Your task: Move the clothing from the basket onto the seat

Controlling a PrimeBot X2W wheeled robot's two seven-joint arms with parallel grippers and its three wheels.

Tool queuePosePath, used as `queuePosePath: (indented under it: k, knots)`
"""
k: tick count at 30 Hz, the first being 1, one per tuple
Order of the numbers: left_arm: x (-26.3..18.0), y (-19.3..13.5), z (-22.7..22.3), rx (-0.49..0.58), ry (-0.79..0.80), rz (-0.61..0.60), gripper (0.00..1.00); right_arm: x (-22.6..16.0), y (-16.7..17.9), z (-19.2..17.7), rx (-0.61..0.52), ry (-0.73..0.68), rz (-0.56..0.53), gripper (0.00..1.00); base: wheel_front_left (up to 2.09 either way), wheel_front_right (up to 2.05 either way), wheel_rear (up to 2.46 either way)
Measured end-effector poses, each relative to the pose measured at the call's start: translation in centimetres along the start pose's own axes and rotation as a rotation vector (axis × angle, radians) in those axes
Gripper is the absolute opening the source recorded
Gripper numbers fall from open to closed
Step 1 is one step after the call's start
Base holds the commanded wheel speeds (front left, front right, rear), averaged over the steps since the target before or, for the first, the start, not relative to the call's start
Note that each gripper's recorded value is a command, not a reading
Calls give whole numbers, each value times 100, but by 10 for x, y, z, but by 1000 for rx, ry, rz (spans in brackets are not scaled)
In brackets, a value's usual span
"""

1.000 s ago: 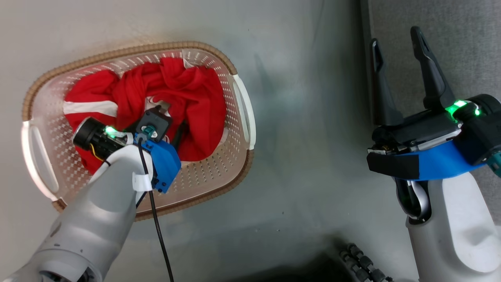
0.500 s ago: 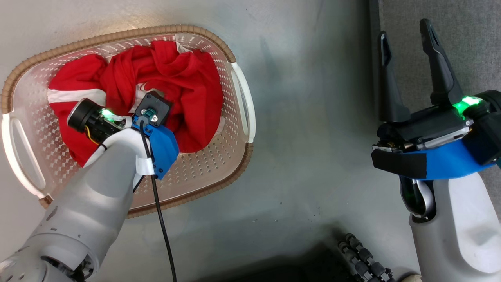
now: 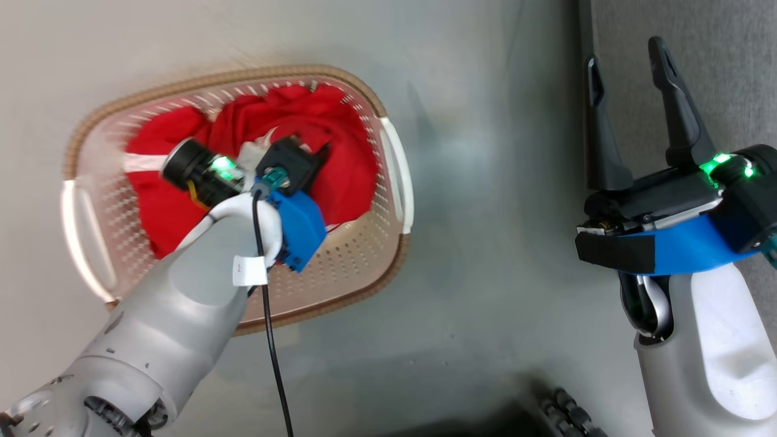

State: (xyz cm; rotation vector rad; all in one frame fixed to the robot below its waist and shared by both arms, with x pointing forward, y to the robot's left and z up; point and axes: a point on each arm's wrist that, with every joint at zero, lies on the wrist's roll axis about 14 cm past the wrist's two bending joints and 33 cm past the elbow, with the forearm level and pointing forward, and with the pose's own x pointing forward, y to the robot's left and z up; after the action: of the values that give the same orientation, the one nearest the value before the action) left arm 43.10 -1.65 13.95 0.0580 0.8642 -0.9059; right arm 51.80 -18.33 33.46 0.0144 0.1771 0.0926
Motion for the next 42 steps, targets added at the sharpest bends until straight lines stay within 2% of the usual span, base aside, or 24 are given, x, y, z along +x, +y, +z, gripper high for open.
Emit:
queuePosePath:
  k: [11, 14, 27, 35, 42]
  knots:
    - [-53, -10, 83, 36, -246, 50, 0, -5, 20, 44, 1, -80, 42, 100, 0, 0, 0]
    - [-86, -15, 114, 56, -347, 95, 0, -17, 26, 66, 6, -111, 51, 100, 0, 0, 0]
    - [-186, -34, 212, 153, -673, 221, 0, -62, 36, 117, 14, -192, 59, 100, 0, 0, 0]
    - [-246, -63, 257, 250, -838, 263, 0, -94, 36, 133, 35, -221, 45, 100, 0, 0, 0]
    - [-284, -88, 271, 323, -912, 283, 0, -119, 40, 147, 51, -253, 49, 100, 0, 0, 0]
